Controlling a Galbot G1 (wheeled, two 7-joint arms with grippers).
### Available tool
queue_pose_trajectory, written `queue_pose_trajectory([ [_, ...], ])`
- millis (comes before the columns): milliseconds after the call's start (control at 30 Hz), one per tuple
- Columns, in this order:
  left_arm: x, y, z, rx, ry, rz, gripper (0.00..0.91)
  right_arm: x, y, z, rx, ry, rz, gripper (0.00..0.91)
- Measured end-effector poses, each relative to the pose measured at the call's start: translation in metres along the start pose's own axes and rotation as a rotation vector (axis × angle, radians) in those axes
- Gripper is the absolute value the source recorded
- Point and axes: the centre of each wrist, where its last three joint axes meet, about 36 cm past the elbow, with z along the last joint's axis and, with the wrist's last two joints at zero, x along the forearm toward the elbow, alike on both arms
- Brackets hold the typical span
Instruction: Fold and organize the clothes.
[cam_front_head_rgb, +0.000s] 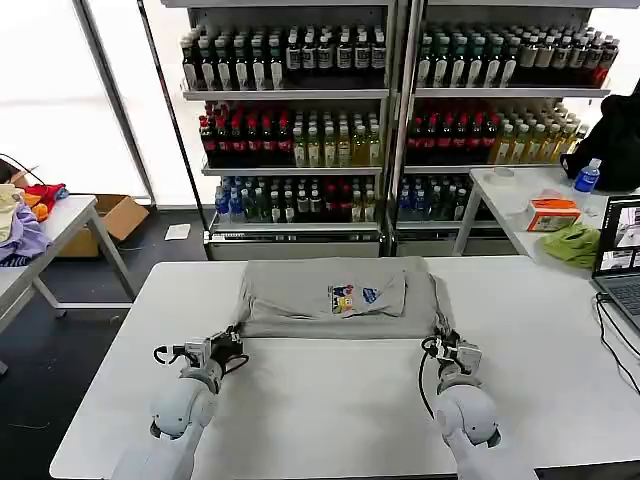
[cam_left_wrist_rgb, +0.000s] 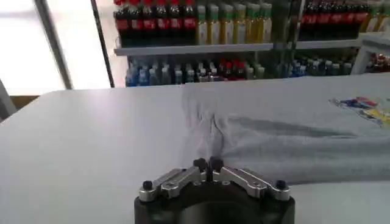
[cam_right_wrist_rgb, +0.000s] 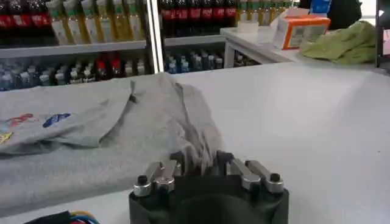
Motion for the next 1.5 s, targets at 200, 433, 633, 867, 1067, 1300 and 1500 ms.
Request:
queue_pose_trajectory([
  [200, 0.007, -0.004, 0.004, 0.005, -0.011, 0.008, 0.010, 0.014, -0.003, -0.002, 0.014, -0.028, -0.011, 0.000],
  [433, 0.023, -0.011, 0.008, 0.011, -0.032, 0.020, 0.010, 0.039, -0.005, -0.012, 0.019, -0.082, -0.022, 0.000],
  [633, 0.052, -0.016, 0.008, 0.014, -0.066, 0.026, 0.010, 0.069, -0.005, -0.017, 0.014, -0.126, -0.036, 0.000],
  [867, 0.105, -0.029, 0.013, 0.020, -0.120, 0.042, 0.010, 0.108, -0.012, -0.006, 0.020, -0.146, -0.026, 0.000],
  [1067, 0.150, -0.038, 0.024, 0.015, -0.142, 0.037, 0.010, 0.138, -0.024, 0.012, 0.053, -0.136, 0.011, 0.000],
  [1300, 0.192, -0.050, 0.045, 0.014, -0.100, 0.041, 0.010, 0.163, -0.033, 0.037, 0.120, -0.097, 0.043, 0.000],
  [1500, 0.210, -0.055, 0.064, 0.013, -0.048, 0.036, 0.010, 0.177, -0.035, 0.059, 0.167, -0.058, 0.056, 0.000],
])
